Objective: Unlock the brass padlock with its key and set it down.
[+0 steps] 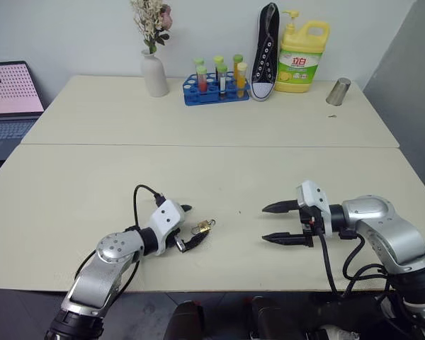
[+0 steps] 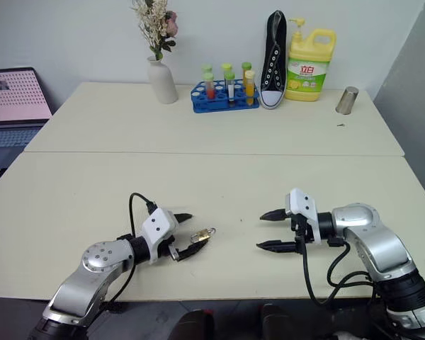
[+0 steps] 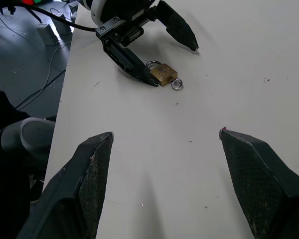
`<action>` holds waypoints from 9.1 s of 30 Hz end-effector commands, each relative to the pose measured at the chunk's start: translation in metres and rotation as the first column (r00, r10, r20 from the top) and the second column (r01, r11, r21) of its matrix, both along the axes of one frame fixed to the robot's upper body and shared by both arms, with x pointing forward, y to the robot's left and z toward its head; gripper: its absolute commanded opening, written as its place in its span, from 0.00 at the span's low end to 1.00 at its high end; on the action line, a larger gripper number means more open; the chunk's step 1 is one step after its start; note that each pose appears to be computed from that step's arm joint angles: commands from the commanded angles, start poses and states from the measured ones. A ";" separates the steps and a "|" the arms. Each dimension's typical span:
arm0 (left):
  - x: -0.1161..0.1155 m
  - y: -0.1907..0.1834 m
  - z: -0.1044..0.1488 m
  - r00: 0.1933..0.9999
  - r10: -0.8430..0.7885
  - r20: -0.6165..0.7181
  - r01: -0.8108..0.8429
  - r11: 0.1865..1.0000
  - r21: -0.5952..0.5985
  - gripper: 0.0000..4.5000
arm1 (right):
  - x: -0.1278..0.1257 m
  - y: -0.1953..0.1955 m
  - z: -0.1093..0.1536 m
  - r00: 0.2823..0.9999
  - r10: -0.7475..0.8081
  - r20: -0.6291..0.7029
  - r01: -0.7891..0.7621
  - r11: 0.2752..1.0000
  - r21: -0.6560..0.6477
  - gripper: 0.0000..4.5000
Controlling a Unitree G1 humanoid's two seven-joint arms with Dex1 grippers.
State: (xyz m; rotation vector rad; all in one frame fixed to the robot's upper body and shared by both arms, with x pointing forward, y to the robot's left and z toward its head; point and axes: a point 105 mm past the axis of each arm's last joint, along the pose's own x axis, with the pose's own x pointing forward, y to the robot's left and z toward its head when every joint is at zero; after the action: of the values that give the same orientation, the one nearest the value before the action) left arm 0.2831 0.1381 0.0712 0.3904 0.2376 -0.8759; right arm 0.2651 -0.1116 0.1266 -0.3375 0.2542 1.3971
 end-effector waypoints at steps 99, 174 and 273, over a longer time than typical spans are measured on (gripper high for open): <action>-0.001 -0.056 0.088 0.242 -0.668 0.704 0.240 0.744 0.623 0.22 | 0.021 0.049 0.040 0.991 -0.077 -0.105 0.105 0.950 0.294 0.00; -0.017 -0.066 0.075 0.140 -0.732 0.667 0.241 0.679 0.694 0.22 | 0.035 0.053 0.038 0.747 -0.088 -0.659 0.252 0.955 0.158 0.00; -0.015 -0.062 0.088 0.225 -0.603 0.766 0.254 0.795 0.551 0.22 | 0.019 0.070 0.036 0.967 -0.017 -0.253 0.097 0.946 0.308 0.80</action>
State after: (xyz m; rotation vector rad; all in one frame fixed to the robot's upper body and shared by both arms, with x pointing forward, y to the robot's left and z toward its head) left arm 0.2740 0.0782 0.1484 1.2802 -0.8401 -1.0487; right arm 0.2844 -0.0437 0.1509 0.1174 0.2752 1.3755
